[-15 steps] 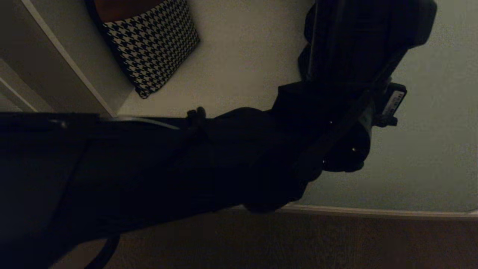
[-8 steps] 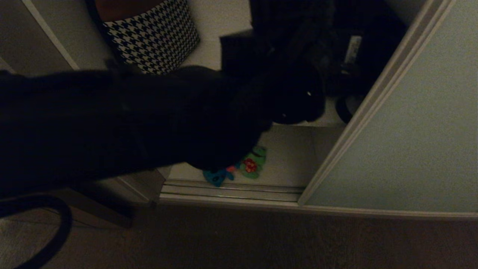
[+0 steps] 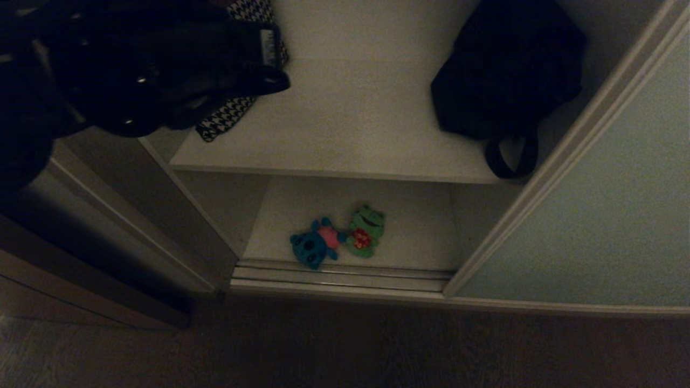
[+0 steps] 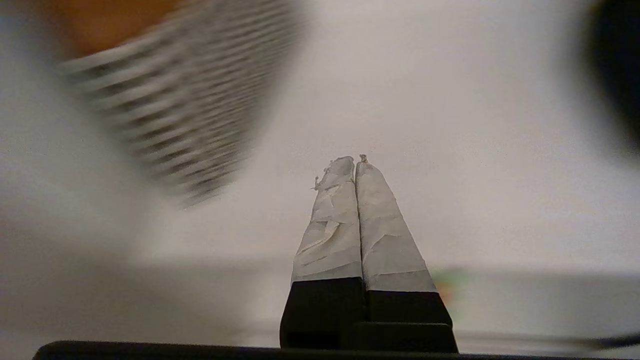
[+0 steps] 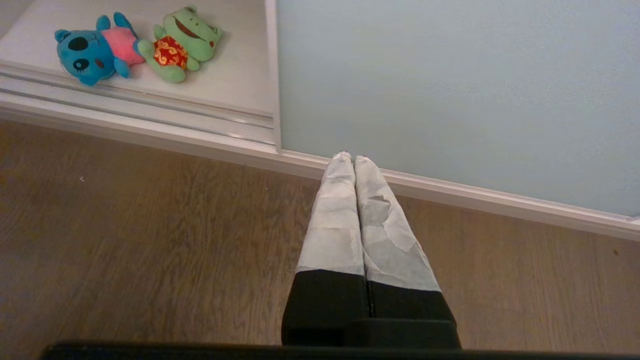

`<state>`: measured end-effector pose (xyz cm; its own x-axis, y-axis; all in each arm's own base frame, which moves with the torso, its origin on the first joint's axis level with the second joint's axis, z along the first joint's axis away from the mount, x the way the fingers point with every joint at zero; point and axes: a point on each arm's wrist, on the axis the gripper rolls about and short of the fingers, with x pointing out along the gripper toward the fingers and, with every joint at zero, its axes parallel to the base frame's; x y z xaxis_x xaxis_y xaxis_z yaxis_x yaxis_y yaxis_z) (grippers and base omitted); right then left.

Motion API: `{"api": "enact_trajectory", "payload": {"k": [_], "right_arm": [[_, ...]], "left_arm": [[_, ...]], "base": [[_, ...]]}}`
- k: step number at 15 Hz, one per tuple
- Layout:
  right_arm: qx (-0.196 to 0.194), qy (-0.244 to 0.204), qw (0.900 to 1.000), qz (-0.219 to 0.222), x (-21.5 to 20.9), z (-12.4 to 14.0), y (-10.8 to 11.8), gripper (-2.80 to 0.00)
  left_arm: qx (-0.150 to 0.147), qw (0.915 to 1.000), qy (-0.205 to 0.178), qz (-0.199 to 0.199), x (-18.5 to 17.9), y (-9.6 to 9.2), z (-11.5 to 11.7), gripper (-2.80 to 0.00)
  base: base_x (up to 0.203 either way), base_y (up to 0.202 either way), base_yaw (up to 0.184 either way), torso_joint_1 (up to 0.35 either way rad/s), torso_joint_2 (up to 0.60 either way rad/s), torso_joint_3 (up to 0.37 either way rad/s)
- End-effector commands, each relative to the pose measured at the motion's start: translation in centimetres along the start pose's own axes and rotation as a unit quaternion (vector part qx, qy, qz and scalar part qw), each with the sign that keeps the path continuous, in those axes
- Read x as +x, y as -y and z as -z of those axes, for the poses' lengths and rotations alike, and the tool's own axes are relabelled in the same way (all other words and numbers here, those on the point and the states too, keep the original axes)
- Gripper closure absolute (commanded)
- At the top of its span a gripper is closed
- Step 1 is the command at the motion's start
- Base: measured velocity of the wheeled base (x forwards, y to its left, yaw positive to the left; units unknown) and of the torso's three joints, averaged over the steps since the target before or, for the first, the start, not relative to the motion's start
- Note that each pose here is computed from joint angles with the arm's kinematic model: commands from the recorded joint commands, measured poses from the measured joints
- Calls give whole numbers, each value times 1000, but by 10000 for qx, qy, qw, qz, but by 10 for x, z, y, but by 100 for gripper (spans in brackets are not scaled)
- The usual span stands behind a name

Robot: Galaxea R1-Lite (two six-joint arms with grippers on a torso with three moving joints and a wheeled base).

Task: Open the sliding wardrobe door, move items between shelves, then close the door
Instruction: Open the door

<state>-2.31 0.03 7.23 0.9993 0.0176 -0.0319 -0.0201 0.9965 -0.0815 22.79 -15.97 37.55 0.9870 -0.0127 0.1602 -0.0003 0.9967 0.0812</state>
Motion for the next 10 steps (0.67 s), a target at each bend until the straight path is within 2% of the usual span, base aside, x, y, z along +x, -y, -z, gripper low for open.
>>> {"api": "enact_trajectory", "payload": {"k": [1, 3, 5, 7, 10], "right_arm": [[-4, -1, 10000, -4, 0, 0, 0, 0], [-4, -1, 10000, -4, 0, 0, 0, 0], [-4, -1, 10000, -4, 0, 0, 0, 0], [-4, -1, 10000, -4, 0, 0, 0, 0], [-4, -1, 10000, -4, 0, 0, 0, 0]], "left_arm": [[162, 9957, -1, -917, -49, -75, 3, 0], [365, 9873, -156, -1536, -93, -114, 25, 0], [412, 9807, -172, -1905, -140, -137, 47, 0], [503, 9733, -254, -2223, -185, -151, 83, 0], [601, 9671, -414, -2435, -232, -156, 138, 0]], "base": [[0, 0, 0, 0, 0, 0], [0, 0, 0, 0, 0, 0], [0, 0, 0, 0, 0, 0], [0, 0, 0, 0, 0, 0], [0, 0, 0, 0, 0, 0]]}}
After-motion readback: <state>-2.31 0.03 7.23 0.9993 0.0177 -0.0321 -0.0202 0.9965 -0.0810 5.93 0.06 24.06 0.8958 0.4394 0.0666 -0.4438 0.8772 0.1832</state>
